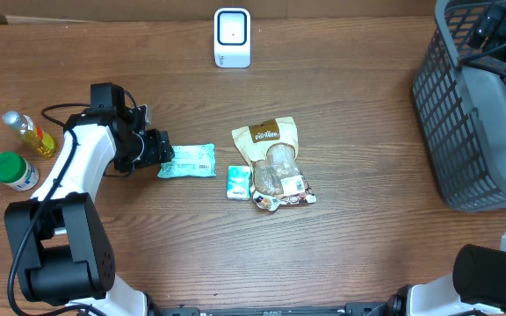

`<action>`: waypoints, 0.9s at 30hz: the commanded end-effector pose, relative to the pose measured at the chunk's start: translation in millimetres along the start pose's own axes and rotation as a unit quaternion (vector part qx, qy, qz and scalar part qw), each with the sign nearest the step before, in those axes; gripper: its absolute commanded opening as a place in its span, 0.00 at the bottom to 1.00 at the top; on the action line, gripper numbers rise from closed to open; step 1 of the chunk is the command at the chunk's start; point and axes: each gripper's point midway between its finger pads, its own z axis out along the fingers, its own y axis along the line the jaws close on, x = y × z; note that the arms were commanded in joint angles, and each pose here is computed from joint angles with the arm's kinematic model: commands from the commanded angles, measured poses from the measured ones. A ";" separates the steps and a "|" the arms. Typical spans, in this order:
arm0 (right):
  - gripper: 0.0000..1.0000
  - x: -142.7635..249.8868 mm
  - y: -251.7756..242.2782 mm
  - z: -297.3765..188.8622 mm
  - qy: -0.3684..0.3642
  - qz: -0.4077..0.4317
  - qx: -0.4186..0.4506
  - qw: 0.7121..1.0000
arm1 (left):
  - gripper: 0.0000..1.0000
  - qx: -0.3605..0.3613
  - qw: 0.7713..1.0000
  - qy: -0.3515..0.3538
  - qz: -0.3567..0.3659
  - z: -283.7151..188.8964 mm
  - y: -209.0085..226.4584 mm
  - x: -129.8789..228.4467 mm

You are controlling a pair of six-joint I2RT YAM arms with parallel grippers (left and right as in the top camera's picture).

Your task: Scan the item barcode

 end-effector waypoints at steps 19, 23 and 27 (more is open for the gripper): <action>1.00 -8.7 -2.2 -8.6 -0.016 0.005 0.003 1.000 | 0.56 0.020 0.997 0.054 0.057 49.9 -8.4 14.5; 1.00 -8.8 -2.2 -8.6 -0.016 0.005 0.003 1.000 | 0.55 0.019 0.996 0.071 0.056 61.8 -7.2 21.1; 1.00 -8.7 -2.2 -8.6 -0.016 0.005 0.003 1.000 | 0.45 0.017 0.995 0.088 0.052 73.7 -3.4 27.3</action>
